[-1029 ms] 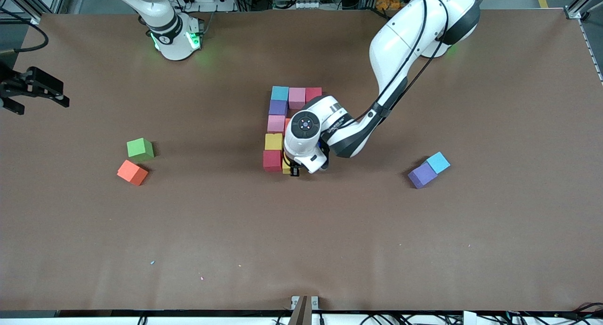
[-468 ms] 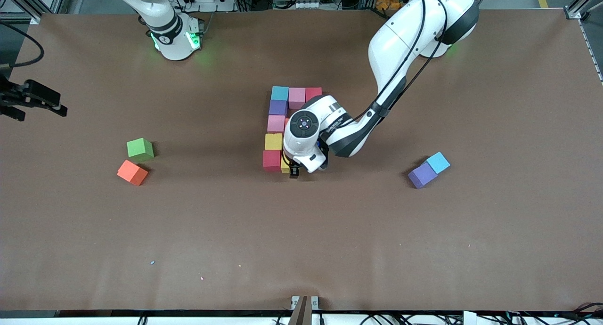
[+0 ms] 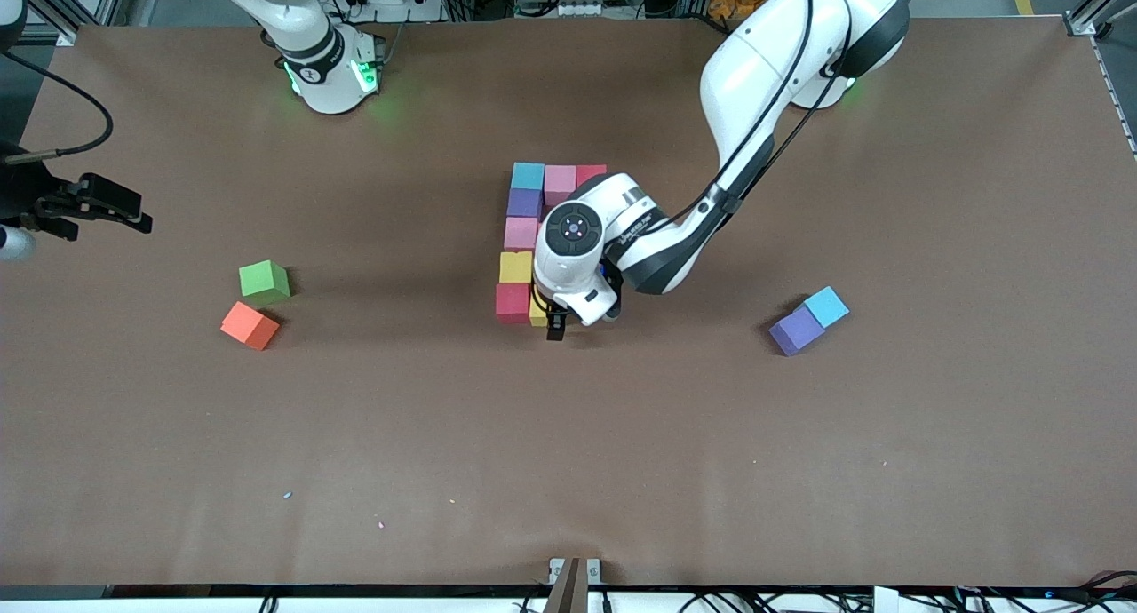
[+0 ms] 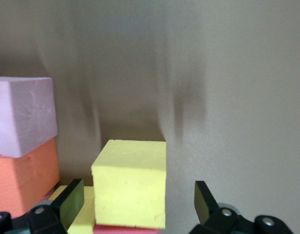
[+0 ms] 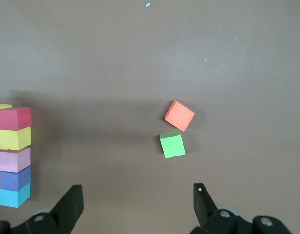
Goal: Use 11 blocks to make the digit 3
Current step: 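Open the left gripper and move it to the purple cube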
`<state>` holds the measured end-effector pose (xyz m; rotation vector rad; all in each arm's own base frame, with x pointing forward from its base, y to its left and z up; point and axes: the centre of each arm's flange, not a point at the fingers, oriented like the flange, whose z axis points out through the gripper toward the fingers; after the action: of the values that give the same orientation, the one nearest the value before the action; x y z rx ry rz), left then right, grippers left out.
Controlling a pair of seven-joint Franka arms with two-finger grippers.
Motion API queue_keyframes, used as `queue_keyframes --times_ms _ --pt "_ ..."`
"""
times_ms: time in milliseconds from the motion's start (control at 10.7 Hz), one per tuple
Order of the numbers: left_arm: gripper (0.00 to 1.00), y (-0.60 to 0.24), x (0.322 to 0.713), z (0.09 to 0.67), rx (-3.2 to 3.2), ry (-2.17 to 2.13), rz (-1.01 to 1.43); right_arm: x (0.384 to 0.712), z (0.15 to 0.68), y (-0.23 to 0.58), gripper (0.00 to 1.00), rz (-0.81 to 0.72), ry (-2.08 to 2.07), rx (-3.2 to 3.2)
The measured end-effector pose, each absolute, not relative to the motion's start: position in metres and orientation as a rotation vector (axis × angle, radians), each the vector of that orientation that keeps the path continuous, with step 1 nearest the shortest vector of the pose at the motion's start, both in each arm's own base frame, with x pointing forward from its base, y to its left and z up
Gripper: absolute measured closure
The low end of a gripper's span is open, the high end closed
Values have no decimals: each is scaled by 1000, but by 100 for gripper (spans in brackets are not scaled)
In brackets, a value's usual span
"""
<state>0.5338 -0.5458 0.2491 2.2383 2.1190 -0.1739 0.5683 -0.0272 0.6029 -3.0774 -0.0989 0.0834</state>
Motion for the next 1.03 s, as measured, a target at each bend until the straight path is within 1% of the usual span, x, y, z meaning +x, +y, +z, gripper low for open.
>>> queue_keyframes --times_ms 187,374,749,1029 --pt "0 -530 542 288 2335 2047 -179 567 605 -26 0 79 -102 -3077" --pt "0 -495 561 313 2461 1964 -191 567 605 -26 0 78 -103 -3078" --pt "0 -413 590 313 2588 1927 -210 565 606 -25 0 94 -104 -3076" --pt "0 -320 609 333 2476 2100 -246 564 608 -26 0 91 -103 -3076"
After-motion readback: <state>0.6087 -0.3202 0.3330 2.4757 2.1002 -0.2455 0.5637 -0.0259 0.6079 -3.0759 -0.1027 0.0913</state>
